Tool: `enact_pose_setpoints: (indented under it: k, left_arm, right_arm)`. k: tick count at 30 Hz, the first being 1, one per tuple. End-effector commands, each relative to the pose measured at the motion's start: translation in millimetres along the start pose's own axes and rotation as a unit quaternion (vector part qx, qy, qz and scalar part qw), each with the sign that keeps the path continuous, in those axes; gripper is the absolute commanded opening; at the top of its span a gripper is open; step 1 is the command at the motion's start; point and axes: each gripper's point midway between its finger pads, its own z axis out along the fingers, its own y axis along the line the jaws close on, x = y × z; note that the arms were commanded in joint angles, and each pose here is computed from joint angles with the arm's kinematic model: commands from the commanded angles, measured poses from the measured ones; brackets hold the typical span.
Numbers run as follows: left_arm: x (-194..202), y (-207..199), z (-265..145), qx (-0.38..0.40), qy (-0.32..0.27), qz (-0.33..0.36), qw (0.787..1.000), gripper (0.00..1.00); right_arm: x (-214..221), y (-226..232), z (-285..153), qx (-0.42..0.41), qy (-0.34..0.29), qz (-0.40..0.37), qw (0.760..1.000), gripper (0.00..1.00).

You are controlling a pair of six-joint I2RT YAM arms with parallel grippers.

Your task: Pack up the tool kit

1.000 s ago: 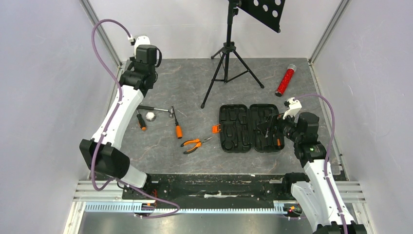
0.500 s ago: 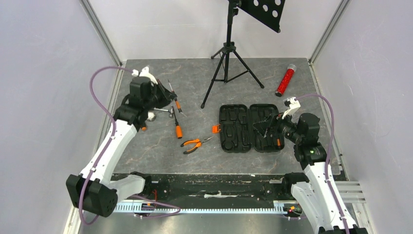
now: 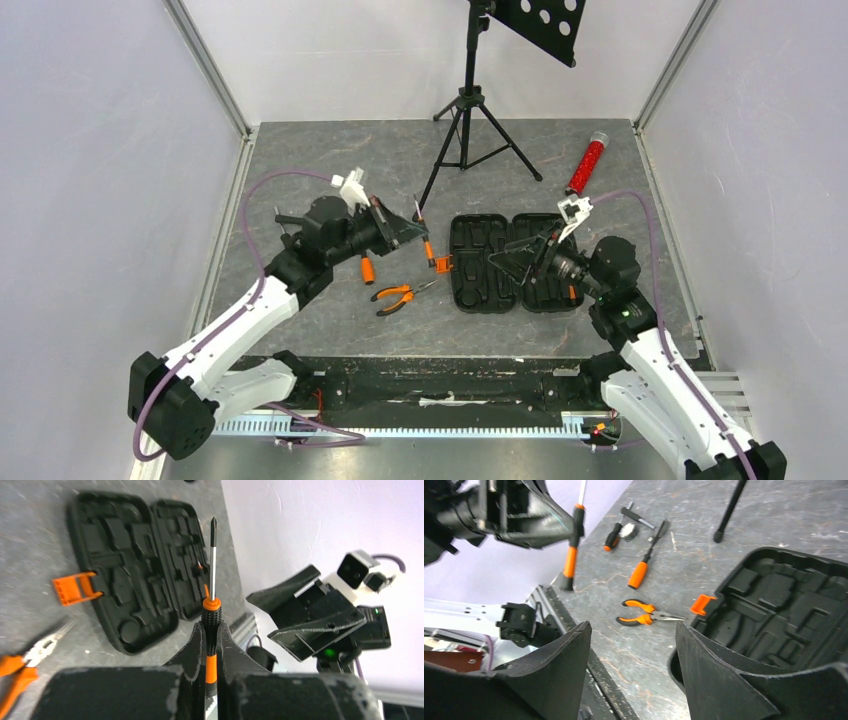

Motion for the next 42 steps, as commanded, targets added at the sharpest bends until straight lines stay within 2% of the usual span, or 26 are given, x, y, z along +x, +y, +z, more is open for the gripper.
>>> enact_pose_setpoints:
  k: [1,12,27,30,35,37,42]
  left_arm:
    - [14,-36,5,0.079,0.002,-0.02,0.997,0.02]
    - [45,-56,12,0.108,0.03,-0.006,0.994,0.02]
    - [56,-51,14,0.104,0.034,0.008,0.994,0.02]
    - [56,-52,14,0.104,0.033,0.013,0.994,0.02]
    - [57,-45,16,0.094,0.032,0.016,0.995,0.02]
    - [58,-44,16,0.093,0.032,0.018,0.995,0.03]
    - [56,-44,16,0.09,0.028,0.026,0.995,0.21]
  right_arm:
    - [-17,27,11,-0.042,-0.036,0.01,0.998,0.64]
    - [8,72,44,-0.089,0.002,0.019,0.996,0.56]
    - [7,85,60,-0.097,0.013,0.015,0.995,0.47]
    - [9,84,62,-0.093,0.017,0.017,0.995,0.39]
    - [8,85,63,-0.093,0.022,0.012,0.995,0.15]
    - [9,85,63,-0.094,0.026,0.008,0.995,0.02]
    - [13,77,62,-0.071,0.04,-0.007,0.997,0.0]
